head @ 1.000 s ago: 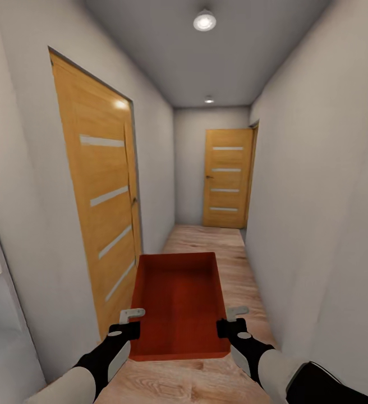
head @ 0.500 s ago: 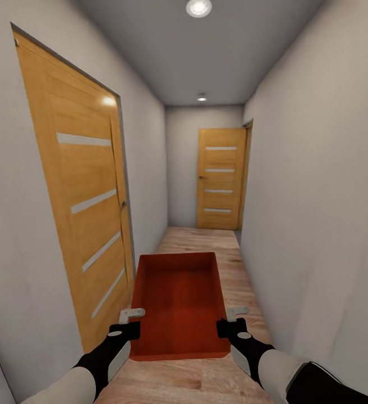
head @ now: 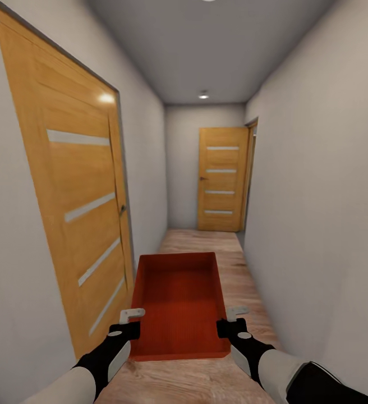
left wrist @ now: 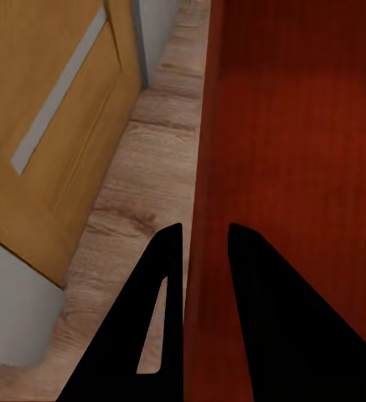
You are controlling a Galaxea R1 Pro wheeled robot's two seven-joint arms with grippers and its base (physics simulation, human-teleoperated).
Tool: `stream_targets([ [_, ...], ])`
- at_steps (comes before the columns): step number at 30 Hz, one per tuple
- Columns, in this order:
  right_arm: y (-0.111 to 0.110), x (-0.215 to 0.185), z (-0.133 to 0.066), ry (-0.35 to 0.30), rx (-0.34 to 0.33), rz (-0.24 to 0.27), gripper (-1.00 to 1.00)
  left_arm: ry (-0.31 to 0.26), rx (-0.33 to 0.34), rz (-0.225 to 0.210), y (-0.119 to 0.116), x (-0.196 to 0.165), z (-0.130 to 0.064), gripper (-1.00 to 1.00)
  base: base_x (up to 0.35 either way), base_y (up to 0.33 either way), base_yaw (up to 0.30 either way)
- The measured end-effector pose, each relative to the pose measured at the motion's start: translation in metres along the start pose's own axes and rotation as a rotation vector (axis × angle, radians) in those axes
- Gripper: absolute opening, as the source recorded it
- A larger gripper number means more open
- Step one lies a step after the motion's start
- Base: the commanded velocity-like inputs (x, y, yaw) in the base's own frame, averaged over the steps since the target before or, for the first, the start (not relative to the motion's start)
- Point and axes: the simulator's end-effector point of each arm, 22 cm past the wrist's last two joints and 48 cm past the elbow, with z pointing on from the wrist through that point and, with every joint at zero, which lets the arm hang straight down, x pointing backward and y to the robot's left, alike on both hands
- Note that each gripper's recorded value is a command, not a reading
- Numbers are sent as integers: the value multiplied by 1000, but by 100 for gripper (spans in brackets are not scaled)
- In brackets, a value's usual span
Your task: Move the two storage containers from the living room to the garage. In the garage, place one container on the floor and stack the other container on top of it (either order is fine).
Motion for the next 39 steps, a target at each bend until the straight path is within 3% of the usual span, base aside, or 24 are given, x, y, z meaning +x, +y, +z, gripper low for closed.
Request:
stream_targets([
  [9,0,0,0,0,0,0,-100,0,1,0,0,0,0,-100,316,184,-230],
  [39,0,0,0,0,-1,0,-100,0,2,0,1,0,0,-100,320,31,-5],
])
